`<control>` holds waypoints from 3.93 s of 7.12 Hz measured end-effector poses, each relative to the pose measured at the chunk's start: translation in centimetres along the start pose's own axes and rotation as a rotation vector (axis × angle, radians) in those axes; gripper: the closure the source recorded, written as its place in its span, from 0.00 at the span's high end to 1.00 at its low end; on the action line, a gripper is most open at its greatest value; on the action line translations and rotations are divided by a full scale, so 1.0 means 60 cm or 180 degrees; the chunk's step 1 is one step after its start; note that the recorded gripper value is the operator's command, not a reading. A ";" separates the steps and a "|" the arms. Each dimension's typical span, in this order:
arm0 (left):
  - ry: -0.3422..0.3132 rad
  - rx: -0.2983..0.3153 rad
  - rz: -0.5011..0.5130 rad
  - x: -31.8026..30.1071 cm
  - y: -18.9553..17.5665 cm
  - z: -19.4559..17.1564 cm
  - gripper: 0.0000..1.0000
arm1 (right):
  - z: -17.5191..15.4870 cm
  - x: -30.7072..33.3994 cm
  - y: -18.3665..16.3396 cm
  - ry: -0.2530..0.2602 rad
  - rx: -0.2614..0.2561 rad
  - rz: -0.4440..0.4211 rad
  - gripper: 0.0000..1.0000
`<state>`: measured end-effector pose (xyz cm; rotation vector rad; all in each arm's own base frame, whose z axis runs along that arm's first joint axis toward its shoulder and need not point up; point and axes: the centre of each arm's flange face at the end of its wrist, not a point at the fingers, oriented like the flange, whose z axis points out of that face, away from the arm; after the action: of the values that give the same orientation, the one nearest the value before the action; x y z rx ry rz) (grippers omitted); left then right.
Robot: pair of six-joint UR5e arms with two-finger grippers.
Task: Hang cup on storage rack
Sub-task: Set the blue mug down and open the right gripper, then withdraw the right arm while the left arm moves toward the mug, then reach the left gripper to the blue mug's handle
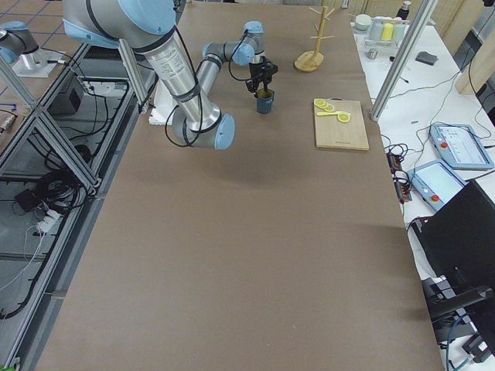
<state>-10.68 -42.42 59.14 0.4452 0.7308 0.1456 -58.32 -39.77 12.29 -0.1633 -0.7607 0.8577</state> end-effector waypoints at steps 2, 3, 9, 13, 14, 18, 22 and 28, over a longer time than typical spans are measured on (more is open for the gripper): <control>0.0103 0.0047 0.0035 0.008 -0.003 -0.002 0.99 | -0.040 0.020 -0.062 -0.0147 -0.0003 -0.0277 1.00; 0.0194 0.0107 0.0057 0.016 -0.007 -0.005 0.98 | -0.044 0.035 -0.121 -0.0142 0.0025 -0.0446 1.00; 0.0712 0.0629 0.0265 0.141 -0.058 -0.001 0.98 | -0.037 0.176 -0.544 0.0227 -0.0012 -0.1782 1.00; 0.1062 0.0732 0.0306 0.290 -0.100 0.060 0.97 | -0.062 0.381 -0.821 0.0312 -0.0139 -0.2493 1.00; 0.1069 0.0767 0.0352 0.323 -0.107 0.080 0.97 | -0.072 0.434 -0.870 0.0320 -0.0181 -0.2611 1.00; 0.1086 0.0884 0.0676 0.492 -0.154 0.170 0.97 | -0.106 0.640 -0.996 0.0209 -0.0380 -0.2880 1.00; 0.1315 0.1087 0.0906 0.810 -0.196 0.300 0.97 | -0.056 0.788 -1.037 0.0267 -0.0395 -0.2767 1.00; 0.1295 0.1171 0.1035 1.024 -0.203 0.408 0.97 | -0.044 0.797 -1.049 0.0275 -0.0383 -0.2666 1.00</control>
<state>50.90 -44.49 32.24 0.9021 1.0878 0.4191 2.40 -45.72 62.59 0.0204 -0.7095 0.0100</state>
